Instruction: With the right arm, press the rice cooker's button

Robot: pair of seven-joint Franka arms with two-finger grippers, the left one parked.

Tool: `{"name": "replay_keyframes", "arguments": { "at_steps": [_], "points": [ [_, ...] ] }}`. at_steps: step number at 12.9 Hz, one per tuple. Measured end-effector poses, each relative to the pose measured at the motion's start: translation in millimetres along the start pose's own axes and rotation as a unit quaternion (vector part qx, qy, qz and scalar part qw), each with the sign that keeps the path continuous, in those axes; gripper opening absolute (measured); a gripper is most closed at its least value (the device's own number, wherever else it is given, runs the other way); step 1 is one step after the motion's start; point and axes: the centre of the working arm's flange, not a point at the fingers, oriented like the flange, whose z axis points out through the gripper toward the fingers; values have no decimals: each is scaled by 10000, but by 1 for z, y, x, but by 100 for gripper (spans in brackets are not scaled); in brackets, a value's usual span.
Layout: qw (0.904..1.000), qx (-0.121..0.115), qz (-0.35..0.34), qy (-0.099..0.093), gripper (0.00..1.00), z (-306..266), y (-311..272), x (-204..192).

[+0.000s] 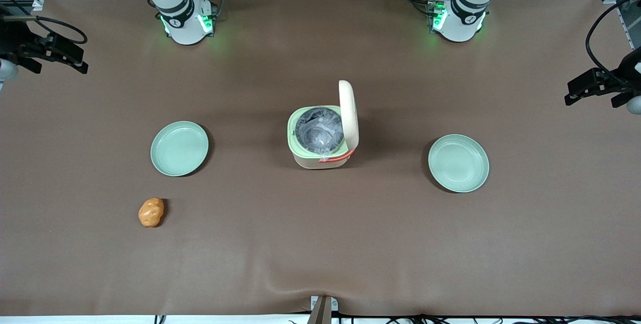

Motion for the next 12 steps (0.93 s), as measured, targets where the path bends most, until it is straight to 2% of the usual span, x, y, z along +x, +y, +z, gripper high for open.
{"name": "replay_keyframes", "arguments": {
  "at_steps": [5,12],
  "points": [
    [10000,14,52,-16,100,5,7,-12],
    [10000,28,56,62,100,24,9,-15]
  ]
}}
